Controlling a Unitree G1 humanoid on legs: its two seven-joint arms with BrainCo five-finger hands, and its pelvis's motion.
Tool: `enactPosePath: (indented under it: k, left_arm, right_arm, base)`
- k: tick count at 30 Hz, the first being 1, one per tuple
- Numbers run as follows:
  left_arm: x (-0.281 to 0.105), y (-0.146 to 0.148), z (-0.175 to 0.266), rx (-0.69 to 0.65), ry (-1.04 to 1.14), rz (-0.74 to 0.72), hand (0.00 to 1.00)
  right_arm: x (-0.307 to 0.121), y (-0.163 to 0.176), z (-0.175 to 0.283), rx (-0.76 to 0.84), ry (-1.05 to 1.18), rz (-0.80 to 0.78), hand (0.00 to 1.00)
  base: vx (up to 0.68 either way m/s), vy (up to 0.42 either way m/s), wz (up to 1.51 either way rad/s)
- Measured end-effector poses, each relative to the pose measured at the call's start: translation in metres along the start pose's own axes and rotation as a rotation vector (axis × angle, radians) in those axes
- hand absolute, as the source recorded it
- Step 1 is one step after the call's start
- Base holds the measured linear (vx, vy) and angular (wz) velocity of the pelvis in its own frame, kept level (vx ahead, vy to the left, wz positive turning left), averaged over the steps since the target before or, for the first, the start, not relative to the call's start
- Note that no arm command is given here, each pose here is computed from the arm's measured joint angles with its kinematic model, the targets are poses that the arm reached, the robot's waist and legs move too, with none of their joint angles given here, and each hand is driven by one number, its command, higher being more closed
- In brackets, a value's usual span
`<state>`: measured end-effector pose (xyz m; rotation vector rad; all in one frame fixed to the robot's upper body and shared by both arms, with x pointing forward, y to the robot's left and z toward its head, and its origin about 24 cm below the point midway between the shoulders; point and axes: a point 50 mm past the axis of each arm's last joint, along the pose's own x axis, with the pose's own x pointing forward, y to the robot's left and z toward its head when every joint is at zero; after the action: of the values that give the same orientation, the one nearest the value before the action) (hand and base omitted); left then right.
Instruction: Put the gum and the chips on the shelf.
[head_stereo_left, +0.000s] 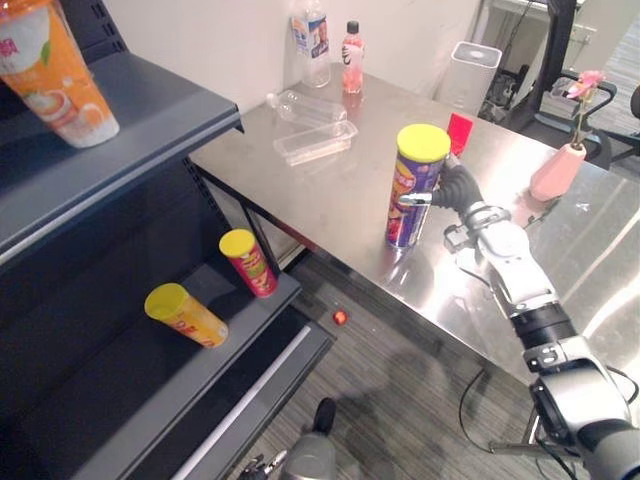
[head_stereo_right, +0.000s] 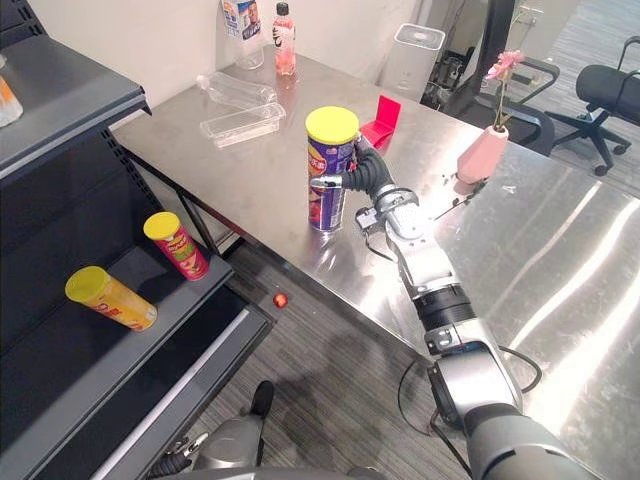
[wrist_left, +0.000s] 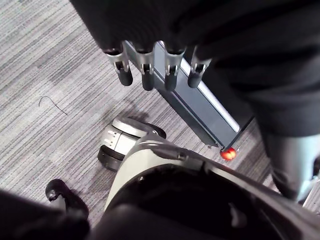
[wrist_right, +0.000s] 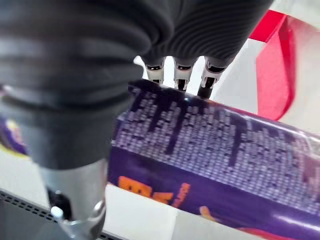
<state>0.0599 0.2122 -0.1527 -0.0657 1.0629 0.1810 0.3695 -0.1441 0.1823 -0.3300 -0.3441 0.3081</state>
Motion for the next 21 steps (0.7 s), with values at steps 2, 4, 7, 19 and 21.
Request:
enactPosePath:
  k: [2, 4, 7, 19, 21]
  left_arm:
    - [0.0000, 0.0000, 0.0001, 0.000, 0.000, 0.000, 0.00]
    - [0.0000, -0.0001, 0.0003, 0.000, -0.001, -0.001, 0.00]
    - [0.0001, -0.0005, 0.0020, 0.001, -0.009, -0.003, 0.00]
    - [0.0003, -0.0023, 0.0044, -0.029, -0.020, -0.015, 0.00]
    - [0.0003, -0.0024, 0.0045, -0.029, -0.020, -0.015, 0.00]
  right_arm:
    - [0.0000, -0.0002, -0.0003, 0.000, 0.001, -0.002, 1.00]
    - [0.0000, -0.0003, -0.0003, 0.000, 0.002, -0.003, 1.00]
    - [0.0015, -0.0014, 0.0017, -0.002, -0.004, -0.013, 1.00]
    - [0.0060, -0.0071, 0.0090, -0.041, -0.043, -0.028, 1.00]
    - [0.0059, -0.0075, 0.0090, -0.041, -0.043, -0.030, 1.00]
  base:
    - [0.00, 0.000, 0.00]
    - [0.00, 0.000, 0.00]
    - [0.00, 0.000, 0.00]
    - [0.00, -0.002, 0.00]
    - [0.00, 0.000, 0.00]
